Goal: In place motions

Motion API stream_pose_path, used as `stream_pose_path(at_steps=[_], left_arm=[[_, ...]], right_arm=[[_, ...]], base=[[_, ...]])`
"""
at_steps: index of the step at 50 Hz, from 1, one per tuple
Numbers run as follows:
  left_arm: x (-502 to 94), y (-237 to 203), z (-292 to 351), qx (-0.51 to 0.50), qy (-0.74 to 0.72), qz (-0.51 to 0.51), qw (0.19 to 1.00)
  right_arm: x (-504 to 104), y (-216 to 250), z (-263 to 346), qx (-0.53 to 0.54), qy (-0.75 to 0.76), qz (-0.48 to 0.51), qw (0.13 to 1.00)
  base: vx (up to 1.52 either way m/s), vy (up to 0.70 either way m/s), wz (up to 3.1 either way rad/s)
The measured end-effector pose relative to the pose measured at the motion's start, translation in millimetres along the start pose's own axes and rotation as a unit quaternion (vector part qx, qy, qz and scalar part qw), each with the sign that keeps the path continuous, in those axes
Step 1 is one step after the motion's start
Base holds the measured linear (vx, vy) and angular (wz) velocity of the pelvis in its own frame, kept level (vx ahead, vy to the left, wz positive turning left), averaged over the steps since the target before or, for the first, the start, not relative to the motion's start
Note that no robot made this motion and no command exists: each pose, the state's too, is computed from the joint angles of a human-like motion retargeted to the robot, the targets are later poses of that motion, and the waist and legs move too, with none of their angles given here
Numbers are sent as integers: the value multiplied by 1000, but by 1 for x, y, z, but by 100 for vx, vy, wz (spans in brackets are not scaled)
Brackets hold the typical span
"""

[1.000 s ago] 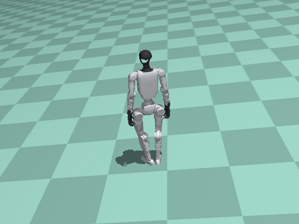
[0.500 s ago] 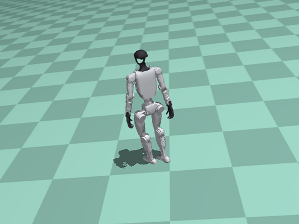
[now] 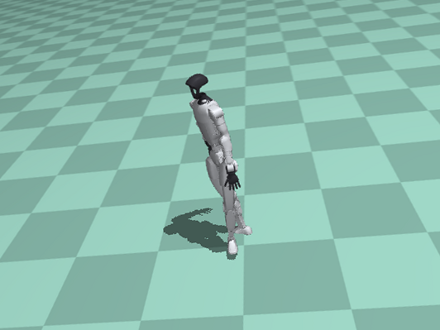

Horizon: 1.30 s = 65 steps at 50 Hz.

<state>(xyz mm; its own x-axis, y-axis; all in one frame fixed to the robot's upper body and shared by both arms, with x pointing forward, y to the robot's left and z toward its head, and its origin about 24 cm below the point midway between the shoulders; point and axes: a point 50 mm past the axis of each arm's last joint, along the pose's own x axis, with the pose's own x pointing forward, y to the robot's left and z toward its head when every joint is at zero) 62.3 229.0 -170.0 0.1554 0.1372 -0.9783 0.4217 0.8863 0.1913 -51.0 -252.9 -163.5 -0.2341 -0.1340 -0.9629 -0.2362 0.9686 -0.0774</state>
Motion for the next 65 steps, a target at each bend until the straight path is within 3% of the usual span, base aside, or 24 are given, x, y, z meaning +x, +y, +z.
stream_pose_path(at_steps=[5,15,25,30,36,40,49,54,65], left_arm=[[-1,-12,-24,-25,27,8,999],[-11,-68,-72,-164,116,1,980],[-4,-24,-47,-57,76,-19,995],[-3,-7,-39,-37,70,-45,996],[-4,-21,-47,-51,86,-49,994],[-7,-48,-57,-38,112,-79,990],[-20,-86,-93,-46,178,-127,975],[-19,-90,-86,-72,168,-134,974],[-9,-76,-54,-54,104,-135,984]], right_arm=[[3,15,-11,4,18,11,1000],[-1,5,26,-2,-63,-19,998],[-6,14,60,11,-118,14,993],[-7,15,65,-44,-121,4,992],[-5,19,59,-61,-101,5,993],[-4,24,56,-20,-98,21,995],[-10,28,84,-30,-145,10,989],[-16,31,101,-53,-182,21,982],[-5,39,68,-85,-98,26,991]], base=[[23,20,249],[22,34,124],[7,6,205],[12,-11,178],[21,-6,97],[21,-6,70],[18,-3,18],[4,-3,3],[4,-1,-8]])
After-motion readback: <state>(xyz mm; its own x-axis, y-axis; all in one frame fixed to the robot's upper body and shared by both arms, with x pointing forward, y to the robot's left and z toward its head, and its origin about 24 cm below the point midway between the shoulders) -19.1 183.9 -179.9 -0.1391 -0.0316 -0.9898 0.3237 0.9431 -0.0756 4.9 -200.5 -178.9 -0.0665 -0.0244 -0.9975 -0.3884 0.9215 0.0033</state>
